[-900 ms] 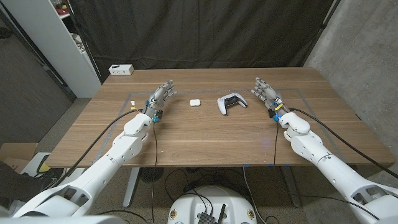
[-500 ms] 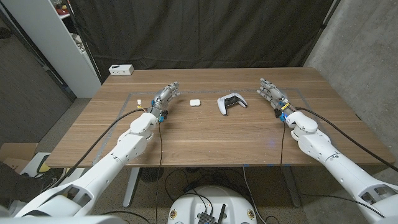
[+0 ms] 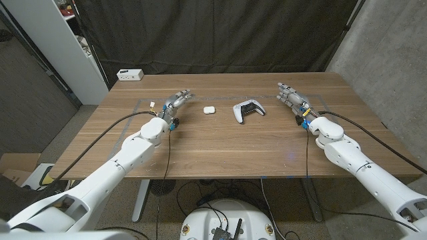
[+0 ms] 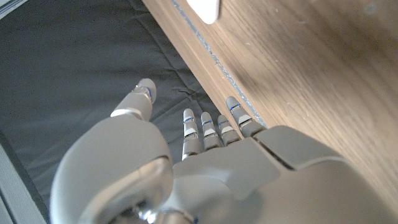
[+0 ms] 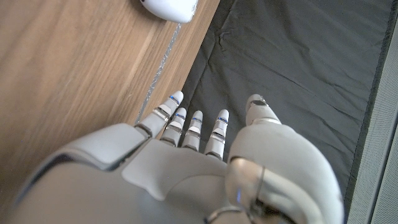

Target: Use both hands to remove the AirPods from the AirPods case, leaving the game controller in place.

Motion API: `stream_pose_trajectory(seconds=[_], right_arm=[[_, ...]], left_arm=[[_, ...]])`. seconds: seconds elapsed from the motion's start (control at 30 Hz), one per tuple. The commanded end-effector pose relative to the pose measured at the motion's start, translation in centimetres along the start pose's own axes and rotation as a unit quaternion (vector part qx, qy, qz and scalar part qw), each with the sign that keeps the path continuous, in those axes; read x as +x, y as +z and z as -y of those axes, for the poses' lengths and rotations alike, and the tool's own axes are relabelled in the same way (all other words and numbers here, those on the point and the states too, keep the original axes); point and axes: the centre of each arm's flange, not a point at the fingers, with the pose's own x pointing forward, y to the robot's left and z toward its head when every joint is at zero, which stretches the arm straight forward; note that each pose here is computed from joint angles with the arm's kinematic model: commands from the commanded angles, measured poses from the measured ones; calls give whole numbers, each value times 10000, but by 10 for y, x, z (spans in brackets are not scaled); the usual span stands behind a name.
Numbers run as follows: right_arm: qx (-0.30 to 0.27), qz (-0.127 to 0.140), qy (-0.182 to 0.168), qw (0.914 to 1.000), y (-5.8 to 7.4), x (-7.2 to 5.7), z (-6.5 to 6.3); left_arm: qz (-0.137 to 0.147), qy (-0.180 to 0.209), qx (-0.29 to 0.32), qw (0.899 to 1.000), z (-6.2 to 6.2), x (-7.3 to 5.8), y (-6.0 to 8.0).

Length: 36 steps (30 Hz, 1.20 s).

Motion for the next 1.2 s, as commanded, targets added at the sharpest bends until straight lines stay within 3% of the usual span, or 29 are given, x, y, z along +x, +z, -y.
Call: stream_pose_trajectory(seconds=[0.03,0.17,0.47,0.67,0.87,1.2], right_arm=[[-64,63,21,10000,4,-13,-5],[-35,77,23,10000,5,-17,-6],[22,102,1,9999,3,-25,-13],[79,139,-44,9999,0,-31,-15],[110,99,-36,9999,-3,-36,-15],[249,165,-55,9995,-6,-42,-14]], left_arm=[[-298,227,1649,9856,-4,1,16],[-524,68,2168,9748,-4,7,22],[-732,-164,3163,9457,4,23,39],[-757,-432,3489,9331,11,30,50],[-755,-636,3934,9140,23,34,68],[-804,-637,4518,8862,39,37,85]])
